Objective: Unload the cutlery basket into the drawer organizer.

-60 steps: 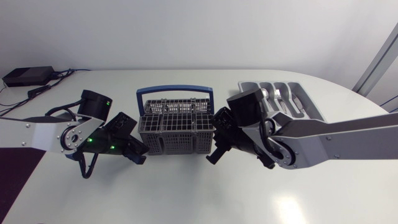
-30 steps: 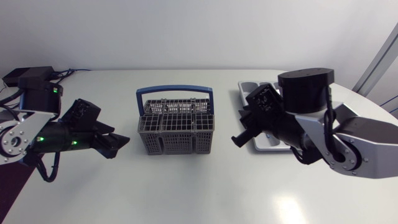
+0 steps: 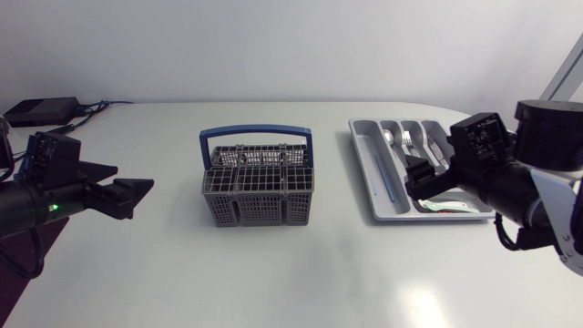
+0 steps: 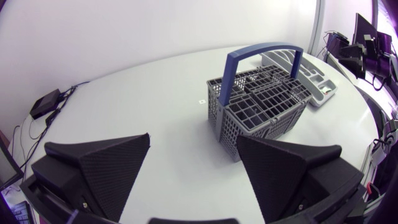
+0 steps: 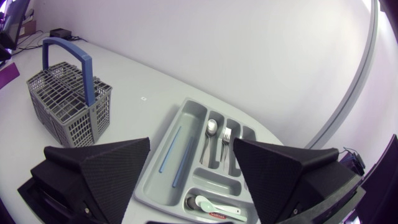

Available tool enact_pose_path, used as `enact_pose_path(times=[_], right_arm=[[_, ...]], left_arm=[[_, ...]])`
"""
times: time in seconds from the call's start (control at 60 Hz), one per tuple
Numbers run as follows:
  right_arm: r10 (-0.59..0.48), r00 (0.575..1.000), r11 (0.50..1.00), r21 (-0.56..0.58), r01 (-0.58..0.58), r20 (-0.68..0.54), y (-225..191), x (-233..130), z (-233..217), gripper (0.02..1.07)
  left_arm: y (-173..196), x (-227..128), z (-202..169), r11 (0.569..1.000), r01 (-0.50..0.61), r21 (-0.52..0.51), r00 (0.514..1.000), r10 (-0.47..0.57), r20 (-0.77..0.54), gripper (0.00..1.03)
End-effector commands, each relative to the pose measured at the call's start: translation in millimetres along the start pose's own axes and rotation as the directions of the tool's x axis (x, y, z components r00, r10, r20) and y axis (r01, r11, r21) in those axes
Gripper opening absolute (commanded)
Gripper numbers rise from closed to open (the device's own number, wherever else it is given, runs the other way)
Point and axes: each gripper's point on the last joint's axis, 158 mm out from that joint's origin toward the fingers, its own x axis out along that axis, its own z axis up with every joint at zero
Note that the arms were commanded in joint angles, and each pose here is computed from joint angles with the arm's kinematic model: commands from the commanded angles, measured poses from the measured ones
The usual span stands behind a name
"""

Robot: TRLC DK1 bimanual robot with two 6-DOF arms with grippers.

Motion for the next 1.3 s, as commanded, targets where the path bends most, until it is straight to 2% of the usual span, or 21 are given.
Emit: enact_pose_path(times=[0.0,0.233,0.5,1.283], right_arm=[[-0.028,0.999,0.999,0.038,0.029,-0.021,-10,-10,-17,1.03],[-0.179,0.981,0.983,0.053,0.176,0.075,-48,-50,-16,1.03],[-0.268,0.950,0.962,0.095,0.256,0.159,-63,-83,-25,1.03],[-0.213,0.946,0.931,0.346,0.120,0.246,-35,-89,-66,1.03]], left_arm=[[4,-4,-9,0.999,-0.022,-0.040,1.000,0.021,-0.012,0.99],[11,-30,-3,0.995,-0.096,-0.021,0.992,0.097,0.082,0.99],[12,-58,6,0.988,-0.148,-0.050,0.970,0.155,0.189,0.99],[9,-62,-28,0.955,-0.237,-0.178,0.876,0.289,0.386,0.99]])
